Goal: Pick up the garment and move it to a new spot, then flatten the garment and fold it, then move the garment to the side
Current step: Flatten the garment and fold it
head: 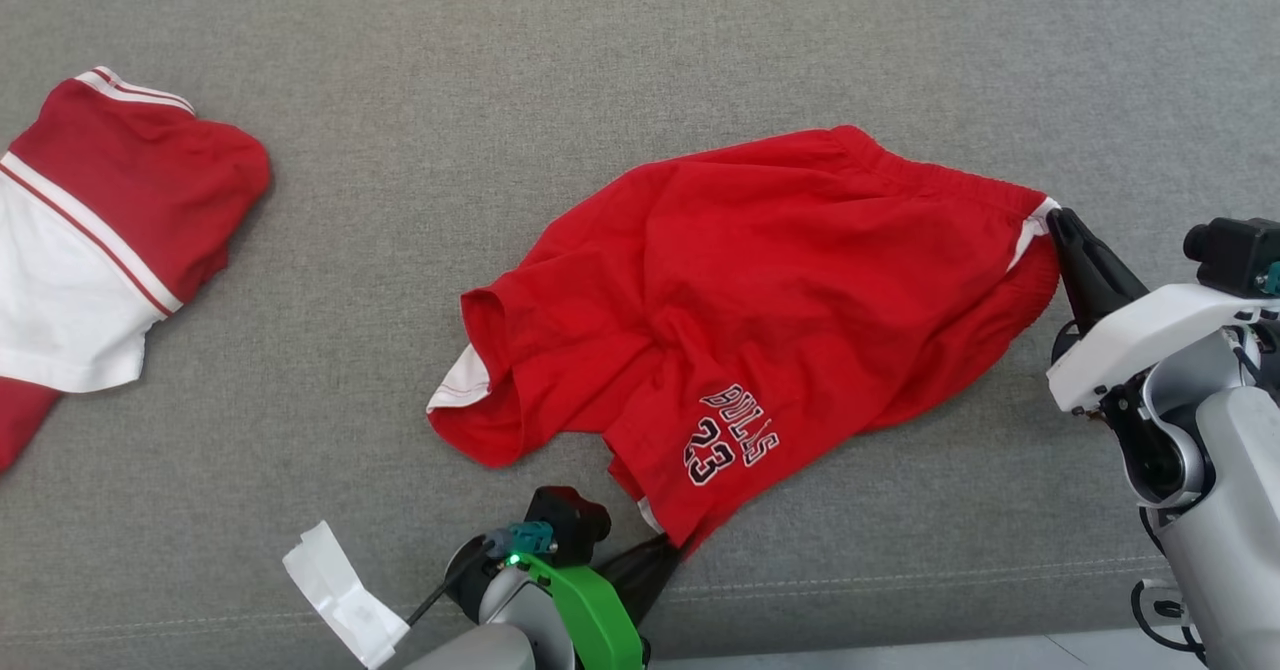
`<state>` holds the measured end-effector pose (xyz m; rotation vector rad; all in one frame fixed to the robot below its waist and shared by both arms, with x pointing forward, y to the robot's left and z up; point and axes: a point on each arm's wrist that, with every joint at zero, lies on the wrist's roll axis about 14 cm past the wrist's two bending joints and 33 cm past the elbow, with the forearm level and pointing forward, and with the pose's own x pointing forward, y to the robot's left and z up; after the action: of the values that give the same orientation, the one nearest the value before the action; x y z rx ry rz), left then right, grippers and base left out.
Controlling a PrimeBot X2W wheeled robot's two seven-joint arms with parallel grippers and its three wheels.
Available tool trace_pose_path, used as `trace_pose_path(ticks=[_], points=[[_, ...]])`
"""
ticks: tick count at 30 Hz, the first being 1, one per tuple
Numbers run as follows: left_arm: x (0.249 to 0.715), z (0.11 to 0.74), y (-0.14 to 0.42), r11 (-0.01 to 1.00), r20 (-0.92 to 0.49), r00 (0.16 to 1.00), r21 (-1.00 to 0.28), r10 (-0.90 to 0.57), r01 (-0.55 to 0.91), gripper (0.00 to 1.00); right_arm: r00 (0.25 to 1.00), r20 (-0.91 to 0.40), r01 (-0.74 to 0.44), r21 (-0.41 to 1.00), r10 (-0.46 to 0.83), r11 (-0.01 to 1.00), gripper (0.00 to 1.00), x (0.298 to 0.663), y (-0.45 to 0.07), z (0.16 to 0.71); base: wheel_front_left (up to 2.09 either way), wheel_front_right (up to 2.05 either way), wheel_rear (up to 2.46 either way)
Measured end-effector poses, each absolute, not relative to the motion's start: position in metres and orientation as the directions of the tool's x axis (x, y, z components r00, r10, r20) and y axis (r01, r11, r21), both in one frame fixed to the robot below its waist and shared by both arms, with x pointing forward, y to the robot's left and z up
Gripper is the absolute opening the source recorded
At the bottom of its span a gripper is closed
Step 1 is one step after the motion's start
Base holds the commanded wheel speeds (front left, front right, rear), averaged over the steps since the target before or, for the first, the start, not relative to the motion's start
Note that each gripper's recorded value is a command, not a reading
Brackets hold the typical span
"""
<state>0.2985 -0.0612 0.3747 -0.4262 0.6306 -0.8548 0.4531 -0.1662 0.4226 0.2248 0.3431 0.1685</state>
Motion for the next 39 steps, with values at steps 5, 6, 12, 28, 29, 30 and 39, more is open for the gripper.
trace_pose_path(ticks=[5,6,12,28,29,30,39], points=[[0.307,0.379,-0.061,0.594,-0.324,0.529,-0.636,-0.785,0.492,0.00,0.927,-0.314,-0.126,0.252,0.204,0.959,0.00,0.454,-0.165,0.422,0.00,0.00,0.00],[0.311,0.382,-0.060,0.593,-0.313,0.546,-0.655,-0.777,0.468,0.00,0.928,-0.312,-0.125,0.260,0.206,0.957,0.00,0.454,-0.164,0.423,0.00,0.00,0.00],[0.339,0.424,-0.055,0.506,-0.187,0.664,-0.798,-0.724,0.327,0.00,0.933,-0.254,-0.151,0.362,0.254,0.920,0.00,0.454,-0.145,0.440,0.00,0.00,0.00],[0.381,0.596,0.037,0.424,0.252,0.753,-0.700,-0.607,0.575,0.00,0.938,0.125,-0.333,0.593,0.324,0.733,0.00,0.463,-0.126,0.584,0.00,0.00,0.00],[0.380,0.607,0.043,0.420,0.278,0.751,-0.689,-0.599,0.590,0.00,0.930,0.159,-0.356,0.601,0.330,0.715,0.00,0.460,-0.125,0.596,0.00,0.00,0.00],[0.378,0.619,0.048,0.416,0.306,0.745,-0.675,-0.593,0.609,0.00,0.923,0.191,-0.378,0.610,0.334,0.696,0.00,0.456,-0.123,0.608,0.00,0.00,0.00],[0.329,0.702,0.071,0.308,0.490,0.651,-0.608,-0.580,0.732,0.00,0.816,0.370,-0.572,0.621,0.444,0.535,0.00,0.388,-0.101,0.678,0.00,0.00,0.00]])
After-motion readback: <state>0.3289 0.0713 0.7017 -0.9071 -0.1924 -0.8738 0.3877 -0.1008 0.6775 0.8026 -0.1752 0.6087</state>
